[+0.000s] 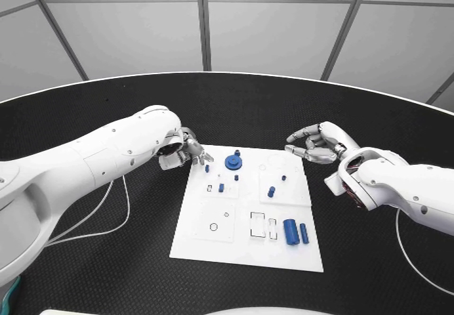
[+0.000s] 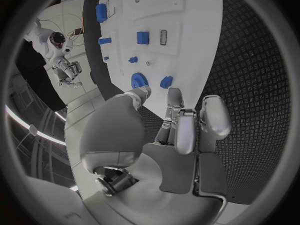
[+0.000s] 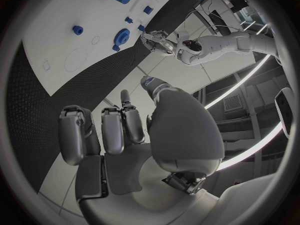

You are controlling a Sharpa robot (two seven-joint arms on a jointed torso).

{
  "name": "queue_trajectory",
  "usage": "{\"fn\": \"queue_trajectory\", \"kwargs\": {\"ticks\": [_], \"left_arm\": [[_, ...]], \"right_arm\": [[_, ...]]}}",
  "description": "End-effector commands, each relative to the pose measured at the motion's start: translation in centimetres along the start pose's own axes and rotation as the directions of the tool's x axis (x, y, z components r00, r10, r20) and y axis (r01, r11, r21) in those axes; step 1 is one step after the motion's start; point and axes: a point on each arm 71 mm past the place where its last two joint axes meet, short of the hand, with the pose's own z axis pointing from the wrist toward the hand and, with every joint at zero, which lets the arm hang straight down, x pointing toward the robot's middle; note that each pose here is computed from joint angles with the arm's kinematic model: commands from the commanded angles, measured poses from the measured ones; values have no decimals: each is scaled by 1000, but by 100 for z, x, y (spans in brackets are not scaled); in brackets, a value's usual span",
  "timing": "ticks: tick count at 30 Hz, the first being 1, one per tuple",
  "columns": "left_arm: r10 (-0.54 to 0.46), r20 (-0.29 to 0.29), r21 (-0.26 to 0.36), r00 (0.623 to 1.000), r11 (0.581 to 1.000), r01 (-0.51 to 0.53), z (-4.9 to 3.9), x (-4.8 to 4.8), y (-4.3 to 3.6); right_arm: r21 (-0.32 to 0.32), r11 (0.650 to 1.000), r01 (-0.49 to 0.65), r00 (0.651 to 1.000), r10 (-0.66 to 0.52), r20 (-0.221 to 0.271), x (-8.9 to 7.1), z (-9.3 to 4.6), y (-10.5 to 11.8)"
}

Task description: Assemble the parts on the task board

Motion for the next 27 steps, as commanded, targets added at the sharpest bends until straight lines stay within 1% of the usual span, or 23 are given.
{"fn": "queue_trajectory", "kwargs": {"ticks": [1,13,27], "left_arm": [[5,-8,-3,1000,1000,-5,6,15,-9],[20,-29,-18,999,1000,-20,15,49,-35],[27,-34,-39,999,999,-29,20,46,-19]], "right_arm": [[-1,1000,0,1000,0,0,3,0,2],[-1,1000,-1,1000,1,-3,11,8,5],[1,1000,0,1000,0,-5,12,12,2]]}}
